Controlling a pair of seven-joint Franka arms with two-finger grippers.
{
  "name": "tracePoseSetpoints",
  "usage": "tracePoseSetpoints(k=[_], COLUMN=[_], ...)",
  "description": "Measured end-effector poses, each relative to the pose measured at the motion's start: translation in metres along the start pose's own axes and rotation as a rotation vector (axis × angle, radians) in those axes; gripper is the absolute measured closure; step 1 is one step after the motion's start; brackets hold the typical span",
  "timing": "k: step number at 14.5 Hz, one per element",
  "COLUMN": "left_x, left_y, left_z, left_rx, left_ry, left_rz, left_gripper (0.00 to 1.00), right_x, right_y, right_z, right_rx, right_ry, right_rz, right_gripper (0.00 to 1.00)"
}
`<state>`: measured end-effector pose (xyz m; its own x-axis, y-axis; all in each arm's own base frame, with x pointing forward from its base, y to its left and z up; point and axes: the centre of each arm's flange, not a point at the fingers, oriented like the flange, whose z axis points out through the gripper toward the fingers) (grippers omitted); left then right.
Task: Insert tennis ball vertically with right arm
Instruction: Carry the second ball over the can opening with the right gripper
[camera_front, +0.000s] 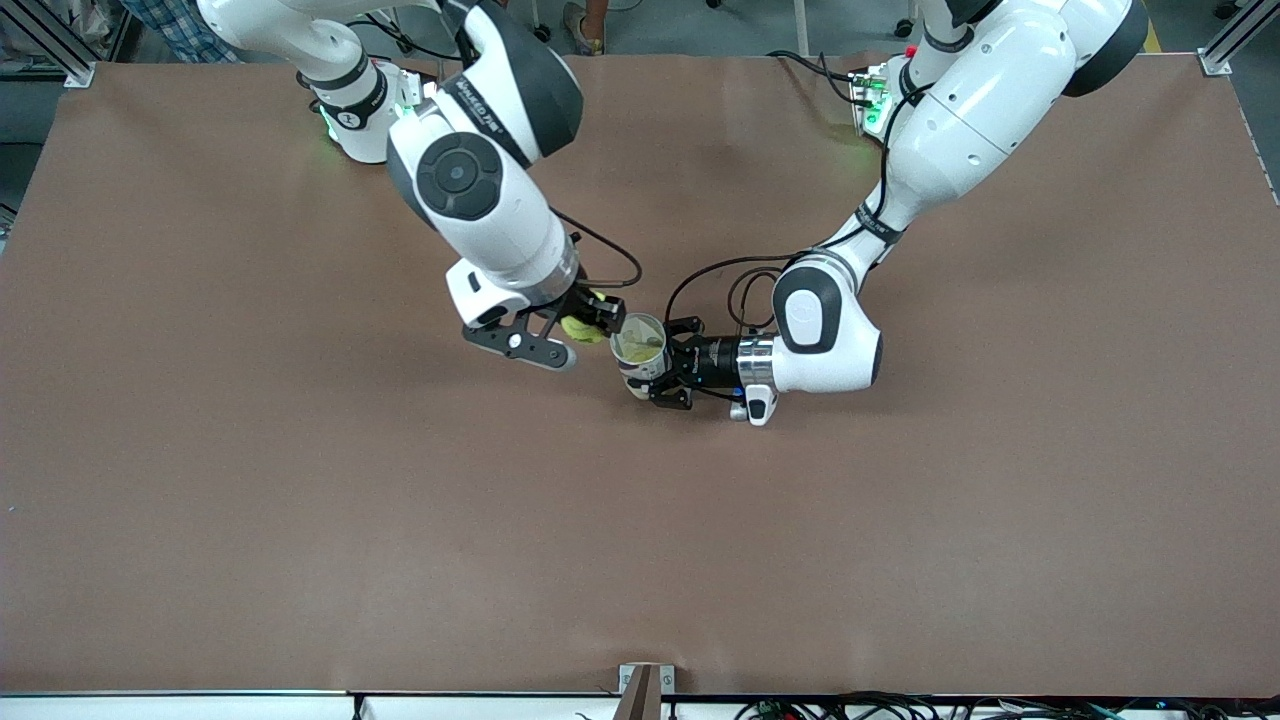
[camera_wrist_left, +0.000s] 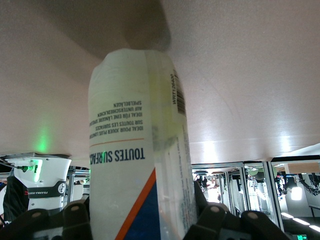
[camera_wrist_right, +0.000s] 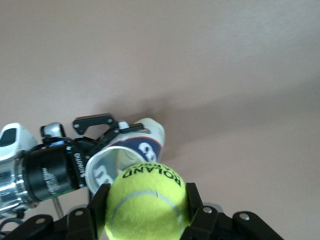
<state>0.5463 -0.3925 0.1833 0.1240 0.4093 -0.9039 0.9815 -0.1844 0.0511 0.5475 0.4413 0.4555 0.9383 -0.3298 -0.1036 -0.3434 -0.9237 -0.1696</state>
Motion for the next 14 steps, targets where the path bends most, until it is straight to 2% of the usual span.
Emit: tracePoseSetpoints(k=[3, 14], left_x=[0.0, 0.001], left_y=[0.0, -0.001], left_z=[0.0, 0.001], left_rx=[0.0, 0.002], left_ry=[0.0, 0.001], left_rz=[0.0, -0.001], left_gripper=[0.31, 0.31], right_x=[-0.007, -0.014], right_y=[-0.013, -0.023], right_z=[0.013, 0.05], right_rx=[0.023, 0.007], right_ry=[0.017, 0.011], right_rz=[-0.001, -0.012], right_gripper=[0.35, 0.35])
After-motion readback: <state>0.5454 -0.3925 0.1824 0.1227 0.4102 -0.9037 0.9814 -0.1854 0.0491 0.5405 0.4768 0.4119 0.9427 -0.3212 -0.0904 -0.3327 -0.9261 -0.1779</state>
